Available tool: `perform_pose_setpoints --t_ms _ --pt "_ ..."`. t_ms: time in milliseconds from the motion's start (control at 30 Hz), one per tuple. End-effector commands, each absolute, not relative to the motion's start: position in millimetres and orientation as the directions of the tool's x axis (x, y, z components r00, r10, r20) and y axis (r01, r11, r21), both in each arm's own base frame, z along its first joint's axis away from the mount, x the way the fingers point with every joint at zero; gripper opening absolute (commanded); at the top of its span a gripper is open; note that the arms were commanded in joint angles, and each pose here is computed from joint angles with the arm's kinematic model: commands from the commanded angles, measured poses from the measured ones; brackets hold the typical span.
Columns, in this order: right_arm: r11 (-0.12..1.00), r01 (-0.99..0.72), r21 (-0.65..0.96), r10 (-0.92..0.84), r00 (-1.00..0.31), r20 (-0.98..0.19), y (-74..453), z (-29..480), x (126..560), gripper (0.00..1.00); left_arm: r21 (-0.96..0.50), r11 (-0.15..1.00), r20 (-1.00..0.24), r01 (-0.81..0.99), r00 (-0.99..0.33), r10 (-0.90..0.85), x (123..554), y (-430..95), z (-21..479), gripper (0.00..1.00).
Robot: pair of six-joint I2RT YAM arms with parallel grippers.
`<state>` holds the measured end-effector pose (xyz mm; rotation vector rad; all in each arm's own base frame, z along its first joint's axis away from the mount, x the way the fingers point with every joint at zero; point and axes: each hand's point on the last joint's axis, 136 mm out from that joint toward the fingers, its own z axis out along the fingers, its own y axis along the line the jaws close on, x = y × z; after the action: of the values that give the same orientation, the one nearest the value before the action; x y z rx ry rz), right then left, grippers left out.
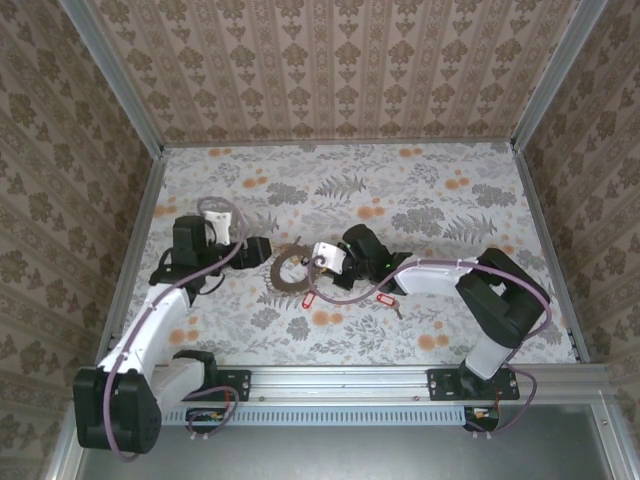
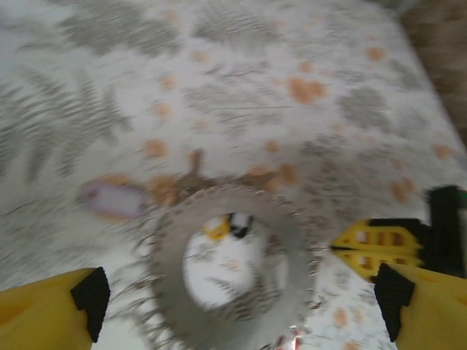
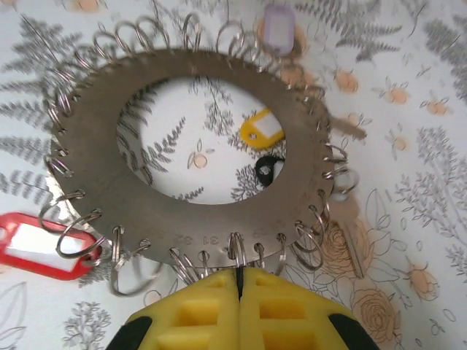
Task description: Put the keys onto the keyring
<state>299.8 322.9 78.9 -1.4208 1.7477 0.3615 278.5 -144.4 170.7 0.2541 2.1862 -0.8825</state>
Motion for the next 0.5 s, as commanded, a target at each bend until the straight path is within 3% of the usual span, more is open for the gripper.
perform_pose_setpoints --t_ms 0,100,400,467 --pt "0.316 -0.916 -0.247 -0.576 0.022 -0.817 332.5 103.4 290.2 0.00 -0.382 0.544 -0.894 0.747 -0.448 -0.013 257.5 -178.3 216.3 0.87" --pt "0.322 -0.918 -0.231 -0.540 0.022 -0.841 332.1 109.0 284.7 0.00 -0.177 0.480 -0.951 0.859 -0.275 0.142 239.0 -190.4 216.2 0.81" --pt "0.357 -0.913 -0.199 -0.523 -0.019 -0.852 320.2 85.6 286.0 0.00 0.045 0.065 -0.906 0.997 0.014 0.423 218.6 -224.7 162.8 0.49" --pt "0.383 -0.905 -0.186 -0.514 -0.042 -0.857 316.4 80.7 285.8 0.00 0.062 -0.029 -0.887 0.998 0.069 0.456 216.5 -234.2 151.4 0.47"
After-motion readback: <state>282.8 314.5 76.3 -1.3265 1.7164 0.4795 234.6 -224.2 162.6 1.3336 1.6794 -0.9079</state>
